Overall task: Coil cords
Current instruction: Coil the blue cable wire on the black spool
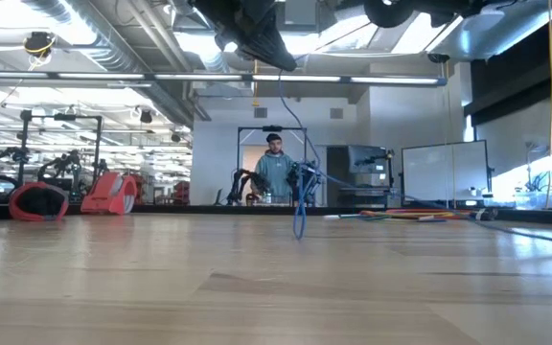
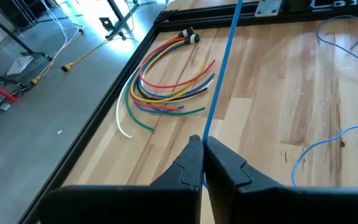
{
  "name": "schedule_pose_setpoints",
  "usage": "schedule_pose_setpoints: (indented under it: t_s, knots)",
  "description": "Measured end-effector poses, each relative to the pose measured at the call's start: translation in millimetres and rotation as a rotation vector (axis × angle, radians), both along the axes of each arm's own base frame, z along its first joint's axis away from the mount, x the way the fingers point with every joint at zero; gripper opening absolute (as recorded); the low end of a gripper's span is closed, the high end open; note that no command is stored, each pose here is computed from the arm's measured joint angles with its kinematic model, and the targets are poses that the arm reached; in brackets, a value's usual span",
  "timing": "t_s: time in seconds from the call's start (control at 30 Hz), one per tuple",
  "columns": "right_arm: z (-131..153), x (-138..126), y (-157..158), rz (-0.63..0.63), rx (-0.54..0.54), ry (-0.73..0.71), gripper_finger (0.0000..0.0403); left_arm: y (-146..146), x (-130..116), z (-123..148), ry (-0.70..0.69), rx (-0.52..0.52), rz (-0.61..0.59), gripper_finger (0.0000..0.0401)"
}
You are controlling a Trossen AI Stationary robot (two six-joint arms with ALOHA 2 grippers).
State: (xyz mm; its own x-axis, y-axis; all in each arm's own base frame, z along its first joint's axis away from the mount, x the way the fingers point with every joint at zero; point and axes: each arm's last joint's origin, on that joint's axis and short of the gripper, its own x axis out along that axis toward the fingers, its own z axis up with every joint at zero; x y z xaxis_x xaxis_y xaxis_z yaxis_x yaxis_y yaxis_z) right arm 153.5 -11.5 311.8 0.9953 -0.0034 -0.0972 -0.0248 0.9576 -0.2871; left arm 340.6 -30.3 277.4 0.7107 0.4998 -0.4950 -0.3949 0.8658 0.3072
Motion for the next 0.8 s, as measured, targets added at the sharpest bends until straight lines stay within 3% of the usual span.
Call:
schedule_pose_setpoints:
  t_s: [0.27, 0.47, 0.63, 0.8]
  knots:
    - [-7, 17, -1, 0.038, 0.001, 0.036, 0.0005, 6, -1, 0, -0.004, 0.004, 0.020, 0.0001]
    - [-26, 49, -5, 0.014, -0.077, 0.118, 0.0005, 10, -15, 39, -0.191, -0.053, 0.055, 0.0001]
    - [-37, 78, -11, -0.103, -0.130, 0.151, 0.0005, 9, -28, 64, -0.339, -0.121, 0.064, 0.0001]
    - [-50, 99, -18, -0.271, -0.164, 0.205, 0.0005, 3, -28, 63, -0.346, -0.146, 0.052, 0.0001]
